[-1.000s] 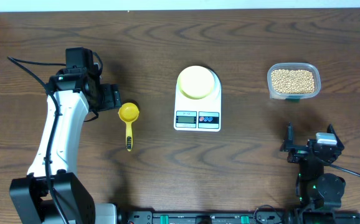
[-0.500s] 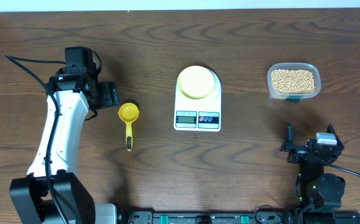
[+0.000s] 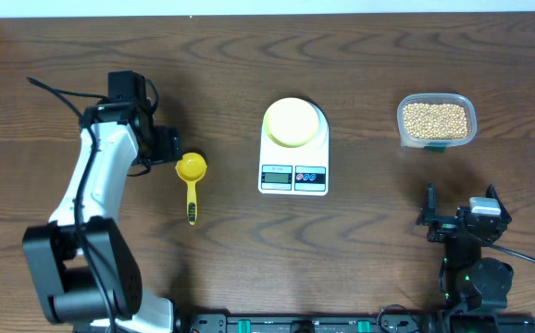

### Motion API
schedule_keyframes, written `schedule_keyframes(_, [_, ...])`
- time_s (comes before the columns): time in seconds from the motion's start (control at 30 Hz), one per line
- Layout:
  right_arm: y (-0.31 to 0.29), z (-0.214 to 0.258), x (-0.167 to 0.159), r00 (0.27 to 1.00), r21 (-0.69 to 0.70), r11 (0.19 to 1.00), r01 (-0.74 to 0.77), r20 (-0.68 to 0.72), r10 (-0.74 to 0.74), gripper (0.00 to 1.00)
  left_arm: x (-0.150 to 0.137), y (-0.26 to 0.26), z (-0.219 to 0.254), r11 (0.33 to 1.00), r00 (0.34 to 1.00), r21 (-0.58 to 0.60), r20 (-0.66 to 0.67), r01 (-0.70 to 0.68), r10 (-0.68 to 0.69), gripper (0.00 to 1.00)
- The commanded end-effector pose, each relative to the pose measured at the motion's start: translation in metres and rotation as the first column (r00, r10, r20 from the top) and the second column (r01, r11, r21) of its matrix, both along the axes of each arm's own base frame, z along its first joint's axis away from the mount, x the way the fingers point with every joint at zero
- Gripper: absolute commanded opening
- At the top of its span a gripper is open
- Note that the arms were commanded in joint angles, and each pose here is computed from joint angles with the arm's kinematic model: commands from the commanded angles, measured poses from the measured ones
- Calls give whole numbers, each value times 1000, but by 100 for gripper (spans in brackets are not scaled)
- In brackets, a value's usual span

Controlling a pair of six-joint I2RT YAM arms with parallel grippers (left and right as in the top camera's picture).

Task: Scoop item into bowl and weigh 50g on scale
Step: 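Lower the left gripper onto the yellow scoop's bowl rim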

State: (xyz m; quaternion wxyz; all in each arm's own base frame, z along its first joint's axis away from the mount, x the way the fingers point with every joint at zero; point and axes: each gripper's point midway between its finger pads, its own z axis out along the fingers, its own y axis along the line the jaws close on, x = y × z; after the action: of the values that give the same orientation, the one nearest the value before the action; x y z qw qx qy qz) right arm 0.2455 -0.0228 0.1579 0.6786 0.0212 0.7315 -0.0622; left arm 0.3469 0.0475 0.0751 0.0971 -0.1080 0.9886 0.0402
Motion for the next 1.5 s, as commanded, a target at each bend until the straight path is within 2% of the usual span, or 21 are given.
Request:
schedule_keyframes(0.0, [-1, 0, -1, 1000, -3, 1000, 7, 3, -7, 99, -5, -9, -9, 999, 999, -49, -33, 22, -23, 90])
schedule_keyframes(0.2, [-1, 0, -1, 1000, -3, 1000, 7, 3, -7, 99, -15, -19, -11, 991, 993, -97, -71, 90, -97, 90])
schedule_keyframes(0.83, [-1, 0, -1, 1000, -3, 1000, 7, 3, -7, 99, -19, -20, -24, 991, 992, -101, -79, 91, -99, 90])
schedule_keyframes(1.47, [-1, 0, -1, 1000, -3, 1000, 7, 3, -7, 99, -4, -18, -53, 991, 992, -101, -84, 90, -99, 90])
